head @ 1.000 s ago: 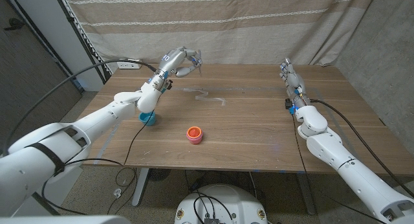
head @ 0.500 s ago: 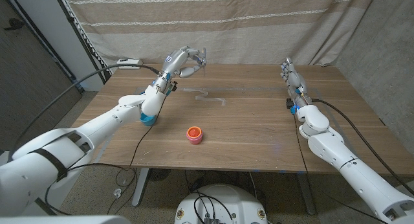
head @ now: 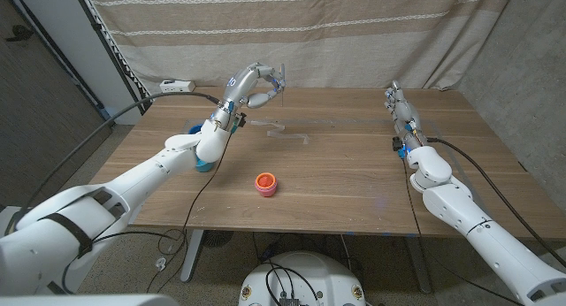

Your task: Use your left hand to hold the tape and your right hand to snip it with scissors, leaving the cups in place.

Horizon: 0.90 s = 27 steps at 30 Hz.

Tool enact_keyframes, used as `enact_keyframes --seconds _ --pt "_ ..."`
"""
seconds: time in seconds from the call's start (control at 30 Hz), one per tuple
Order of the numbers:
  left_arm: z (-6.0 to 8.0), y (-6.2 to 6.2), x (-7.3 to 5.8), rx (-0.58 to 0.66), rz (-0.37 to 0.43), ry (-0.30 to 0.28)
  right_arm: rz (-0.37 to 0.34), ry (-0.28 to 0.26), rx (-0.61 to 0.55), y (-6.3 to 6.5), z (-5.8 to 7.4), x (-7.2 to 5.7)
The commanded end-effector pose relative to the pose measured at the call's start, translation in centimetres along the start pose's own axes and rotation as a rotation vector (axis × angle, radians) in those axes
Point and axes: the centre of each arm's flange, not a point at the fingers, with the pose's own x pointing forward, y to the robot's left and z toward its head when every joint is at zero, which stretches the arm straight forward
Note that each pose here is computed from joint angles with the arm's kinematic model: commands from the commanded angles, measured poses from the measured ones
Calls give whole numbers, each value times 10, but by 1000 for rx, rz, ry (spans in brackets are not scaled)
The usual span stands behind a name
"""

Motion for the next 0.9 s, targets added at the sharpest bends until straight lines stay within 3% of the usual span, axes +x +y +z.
enact_keyframes --seconds 0.03,0.53,0.9 --pt "8 0 -4 -41 37 5 -7 0 1 -1 0 -6" --pt "18 0 -6 -155 150 26 -9 -5 -10 0 3 -9" --pt "20 1 -8 -205 179 48 -11 0 -6 0 3 -9"
